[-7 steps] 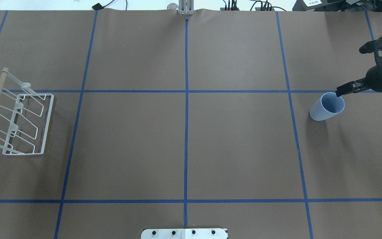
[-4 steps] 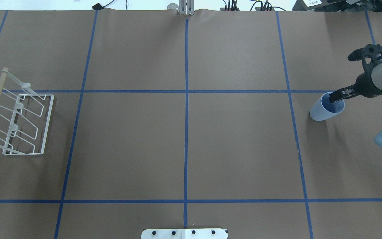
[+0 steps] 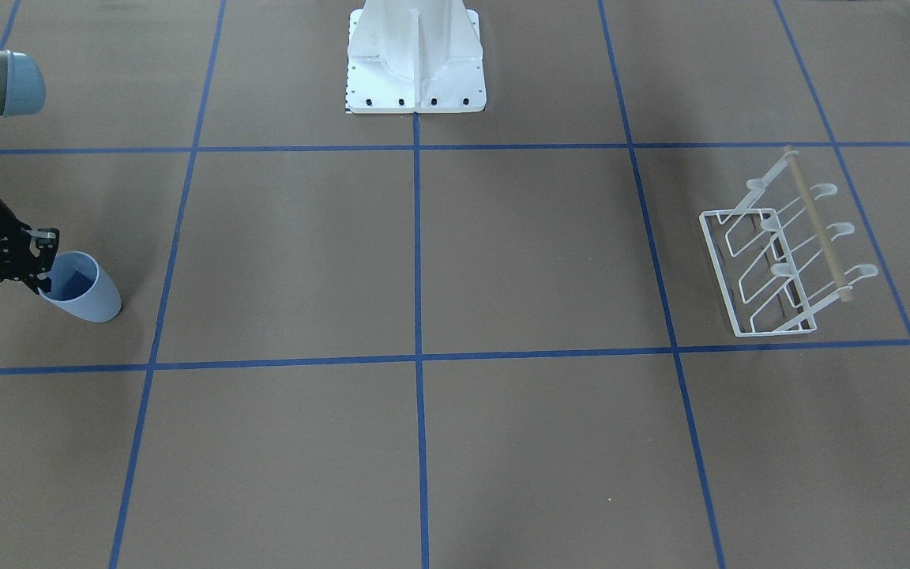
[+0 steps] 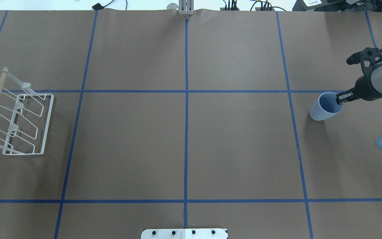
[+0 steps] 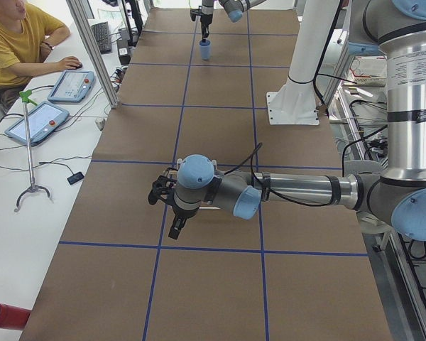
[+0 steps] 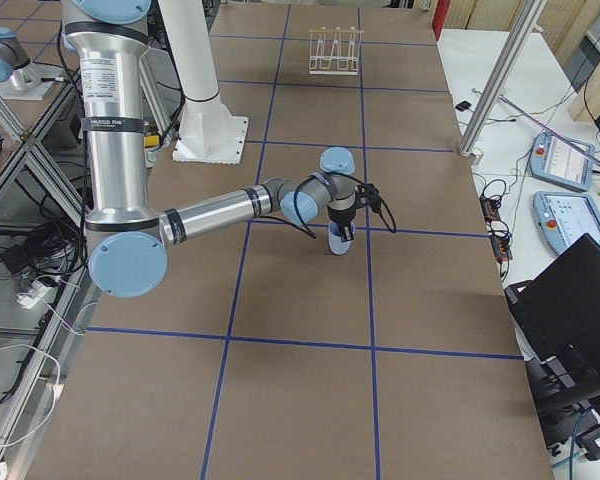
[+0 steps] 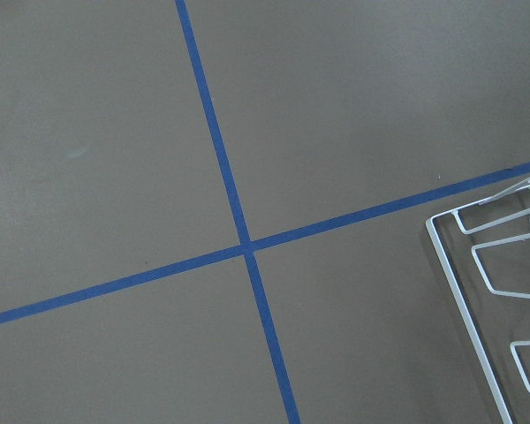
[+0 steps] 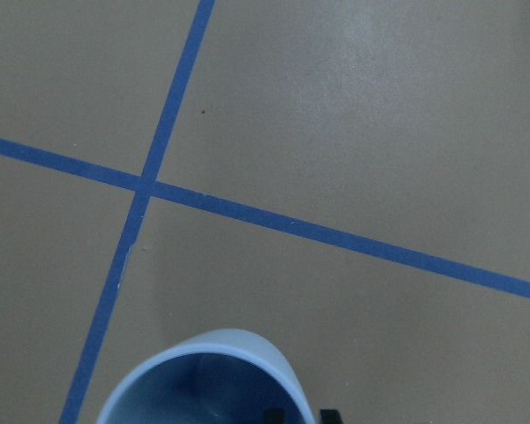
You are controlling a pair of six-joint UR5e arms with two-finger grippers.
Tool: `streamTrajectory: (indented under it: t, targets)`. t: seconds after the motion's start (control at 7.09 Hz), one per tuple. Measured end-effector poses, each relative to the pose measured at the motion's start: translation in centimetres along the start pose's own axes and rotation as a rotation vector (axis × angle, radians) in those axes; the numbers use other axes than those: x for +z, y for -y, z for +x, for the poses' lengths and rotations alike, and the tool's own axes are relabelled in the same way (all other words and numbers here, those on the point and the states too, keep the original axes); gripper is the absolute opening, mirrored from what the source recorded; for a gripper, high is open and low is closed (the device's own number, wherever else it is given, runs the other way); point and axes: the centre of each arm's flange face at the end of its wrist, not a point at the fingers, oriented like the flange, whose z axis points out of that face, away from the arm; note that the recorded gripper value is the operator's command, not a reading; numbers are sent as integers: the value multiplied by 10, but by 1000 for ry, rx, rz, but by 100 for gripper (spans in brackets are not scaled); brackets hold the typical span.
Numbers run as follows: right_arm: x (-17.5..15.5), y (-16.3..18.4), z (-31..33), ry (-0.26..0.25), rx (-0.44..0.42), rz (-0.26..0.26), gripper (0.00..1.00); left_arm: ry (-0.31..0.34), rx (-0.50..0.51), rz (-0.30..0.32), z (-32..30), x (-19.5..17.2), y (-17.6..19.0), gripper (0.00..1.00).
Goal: Hang cup on cup holder
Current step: 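Grip the cup rim with the right gripper and lift it toward the center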
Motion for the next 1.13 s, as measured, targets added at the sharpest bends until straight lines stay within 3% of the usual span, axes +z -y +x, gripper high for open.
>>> streamTrajectory:
  t: [0.14,0.56,0.85,1.13]
  targets:
    - [-7,3,-1,10,1,9,0,0,0,0,0,0,0,98]
    - [-56,48,-24,131,13,73,0,-1,27,29,9,-9,12,98]
    - [-87,84,-63,216,52,116,0,-8,22,104,32,-31,42,98]
    - [-106,96,-93,315,65,173,0,-41,-86,218,61,-58,64,98]
